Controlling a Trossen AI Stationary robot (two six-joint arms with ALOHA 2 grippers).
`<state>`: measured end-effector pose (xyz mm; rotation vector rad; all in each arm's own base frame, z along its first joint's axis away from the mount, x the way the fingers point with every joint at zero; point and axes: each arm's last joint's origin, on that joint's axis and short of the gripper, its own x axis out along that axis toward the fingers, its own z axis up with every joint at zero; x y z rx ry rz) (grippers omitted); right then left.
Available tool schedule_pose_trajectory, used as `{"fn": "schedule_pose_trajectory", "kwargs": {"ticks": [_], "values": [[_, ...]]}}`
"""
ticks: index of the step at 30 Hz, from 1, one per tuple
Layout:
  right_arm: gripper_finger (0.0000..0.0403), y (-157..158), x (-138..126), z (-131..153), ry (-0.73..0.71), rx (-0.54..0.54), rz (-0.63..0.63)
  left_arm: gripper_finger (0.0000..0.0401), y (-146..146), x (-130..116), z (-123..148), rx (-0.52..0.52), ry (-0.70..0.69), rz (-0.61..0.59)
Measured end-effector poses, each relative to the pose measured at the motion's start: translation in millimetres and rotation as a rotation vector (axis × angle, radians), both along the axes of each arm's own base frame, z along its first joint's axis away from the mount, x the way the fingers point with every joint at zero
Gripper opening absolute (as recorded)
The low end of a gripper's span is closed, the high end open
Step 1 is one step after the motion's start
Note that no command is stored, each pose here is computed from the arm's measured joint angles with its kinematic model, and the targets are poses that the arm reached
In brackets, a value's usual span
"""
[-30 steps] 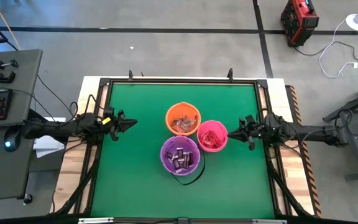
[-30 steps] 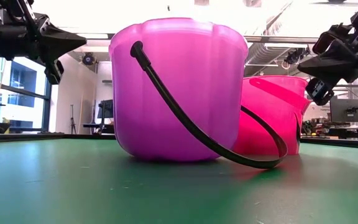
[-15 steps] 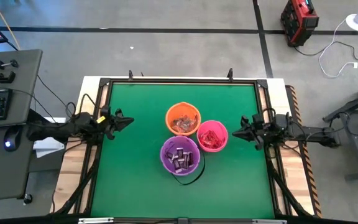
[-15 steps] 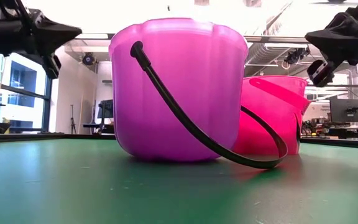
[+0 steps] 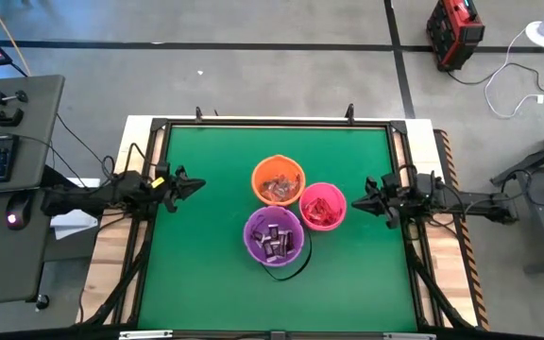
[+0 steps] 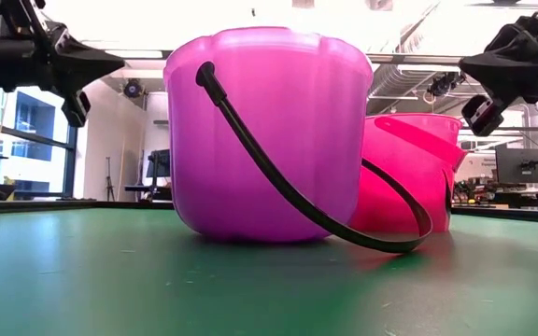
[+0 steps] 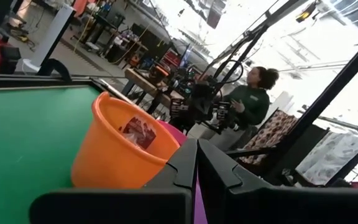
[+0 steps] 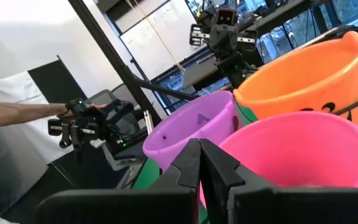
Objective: Sort candy by brand, put in halloween buckets
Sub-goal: Return to Home Position
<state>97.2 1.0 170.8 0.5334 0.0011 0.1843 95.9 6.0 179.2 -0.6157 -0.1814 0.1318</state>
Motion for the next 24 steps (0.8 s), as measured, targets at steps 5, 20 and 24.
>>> {"fn": "schedule_pose_trajectory", "kwargs": {"ticks": [5,20,24], "values": [[0.0000,0.0,0.0,-0.2,0.002,0.000,0.000,0.0003,0.0,0.0,0.0,0.001,0.000,0.000],[0.0000,-0.1,0.0,-0.2,-0.071,-0.414,-0.022,0.0003,-0.1,0.0,0.0,0.000,0.000,-0.001],[0.0000,-0.1,0.0,-0.2,-0.070,-0.409,-0.022,0.0003,-0.1,0.0,0.0,0.000,-0.001,-0.001]]}}
